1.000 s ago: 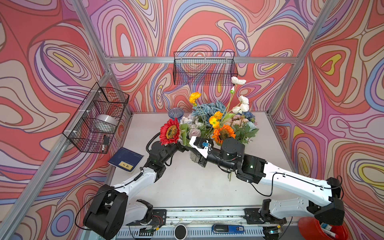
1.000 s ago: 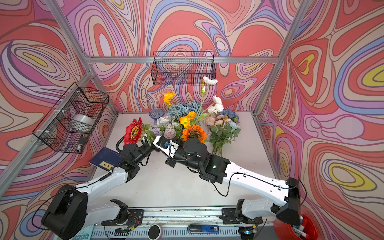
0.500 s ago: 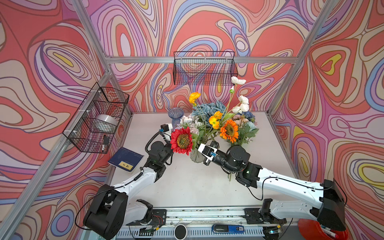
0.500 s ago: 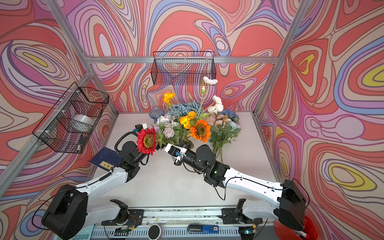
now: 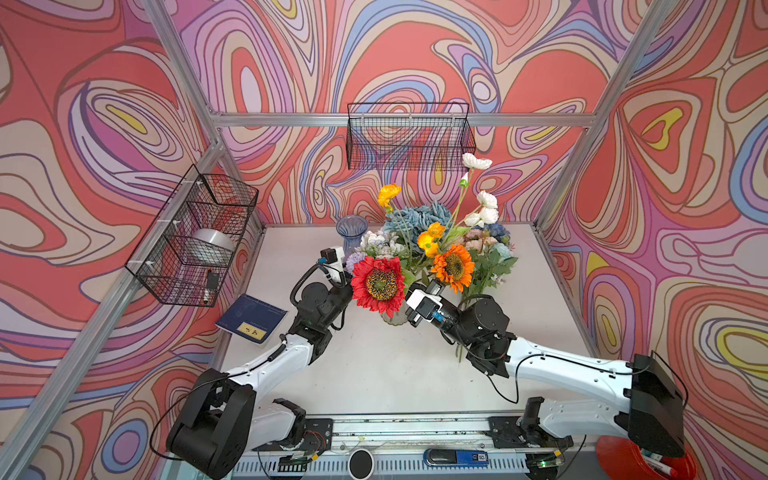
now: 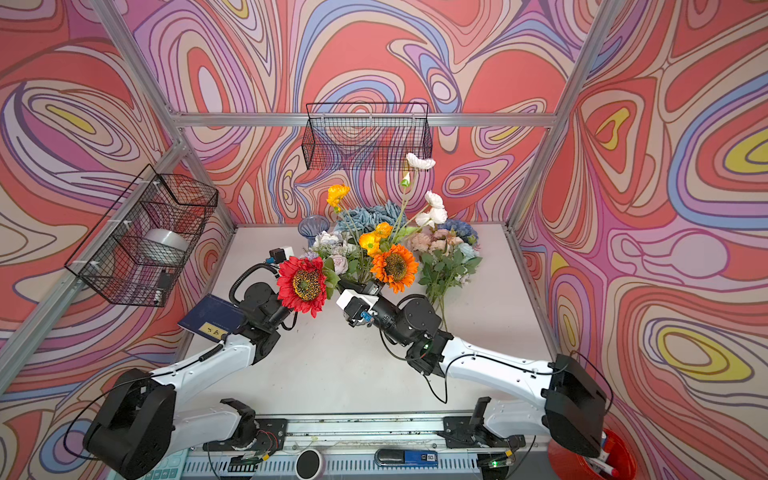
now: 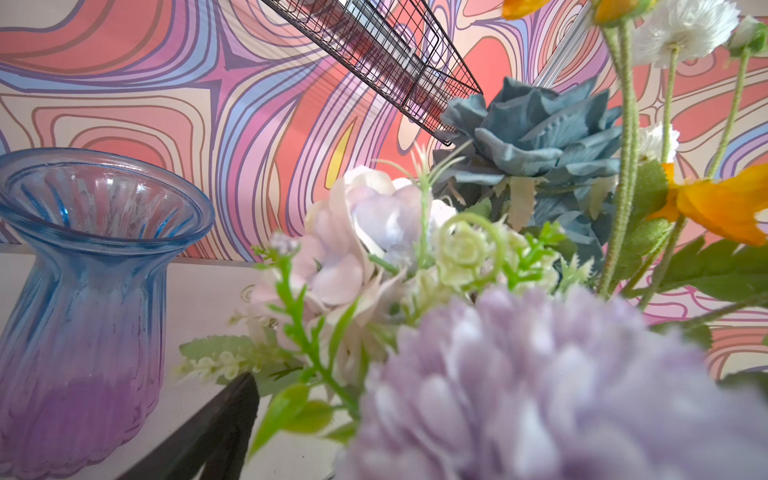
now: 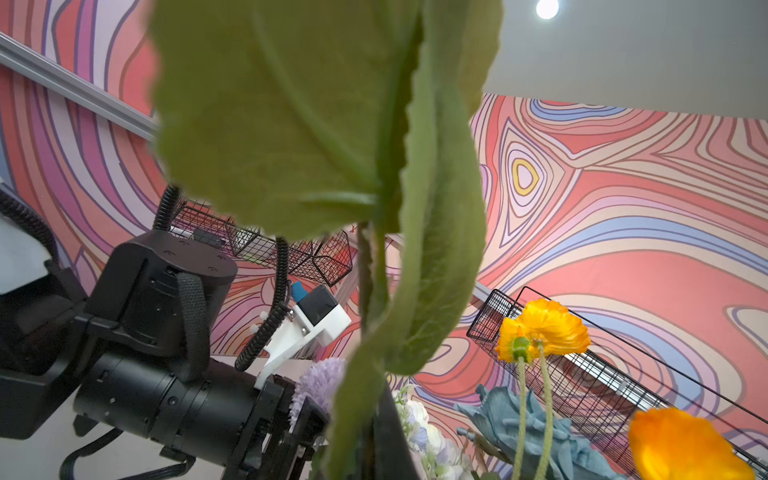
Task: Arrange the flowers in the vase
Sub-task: 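Lower the red gerbera stem into the clear vase with the right gripper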
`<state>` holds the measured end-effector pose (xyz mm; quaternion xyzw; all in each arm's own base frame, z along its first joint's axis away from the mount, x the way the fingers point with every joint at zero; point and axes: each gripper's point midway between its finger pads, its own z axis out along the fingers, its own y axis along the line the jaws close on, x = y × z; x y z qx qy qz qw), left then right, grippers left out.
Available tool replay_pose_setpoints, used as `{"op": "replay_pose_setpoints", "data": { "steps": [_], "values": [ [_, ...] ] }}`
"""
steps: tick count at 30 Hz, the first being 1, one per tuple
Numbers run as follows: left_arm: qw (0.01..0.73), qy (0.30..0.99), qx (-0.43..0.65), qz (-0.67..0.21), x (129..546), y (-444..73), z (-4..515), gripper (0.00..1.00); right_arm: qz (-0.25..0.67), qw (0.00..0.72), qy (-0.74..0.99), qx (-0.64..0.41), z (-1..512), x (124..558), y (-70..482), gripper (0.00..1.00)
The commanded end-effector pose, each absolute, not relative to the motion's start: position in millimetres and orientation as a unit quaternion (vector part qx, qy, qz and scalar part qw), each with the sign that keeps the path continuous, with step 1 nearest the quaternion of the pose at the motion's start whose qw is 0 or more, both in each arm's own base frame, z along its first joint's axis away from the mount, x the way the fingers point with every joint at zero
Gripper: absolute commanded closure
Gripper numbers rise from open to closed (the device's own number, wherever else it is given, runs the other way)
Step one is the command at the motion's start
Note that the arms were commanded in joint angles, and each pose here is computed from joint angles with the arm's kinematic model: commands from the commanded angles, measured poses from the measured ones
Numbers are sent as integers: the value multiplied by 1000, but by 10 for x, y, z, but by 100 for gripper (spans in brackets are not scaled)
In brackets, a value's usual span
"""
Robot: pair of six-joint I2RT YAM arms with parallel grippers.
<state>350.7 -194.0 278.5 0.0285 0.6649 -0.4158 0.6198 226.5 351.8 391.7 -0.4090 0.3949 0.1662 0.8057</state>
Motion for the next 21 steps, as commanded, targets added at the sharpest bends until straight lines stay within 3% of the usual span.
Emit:
{"op": "replay_pose_setpoints", "data": {
  "steps": [1, 21],
  "values": [
    [627, 656, 23, -419, 3491, -1897, 2843, 1, 165, 811, 397, -397, 3814, 2341, 3549, 100],
    [628, 656, 25, -418, 3492, -1897, 2856, 1, 217, 762, 507, -340, 3099, 2726, 3358, 100]
  ]
}}
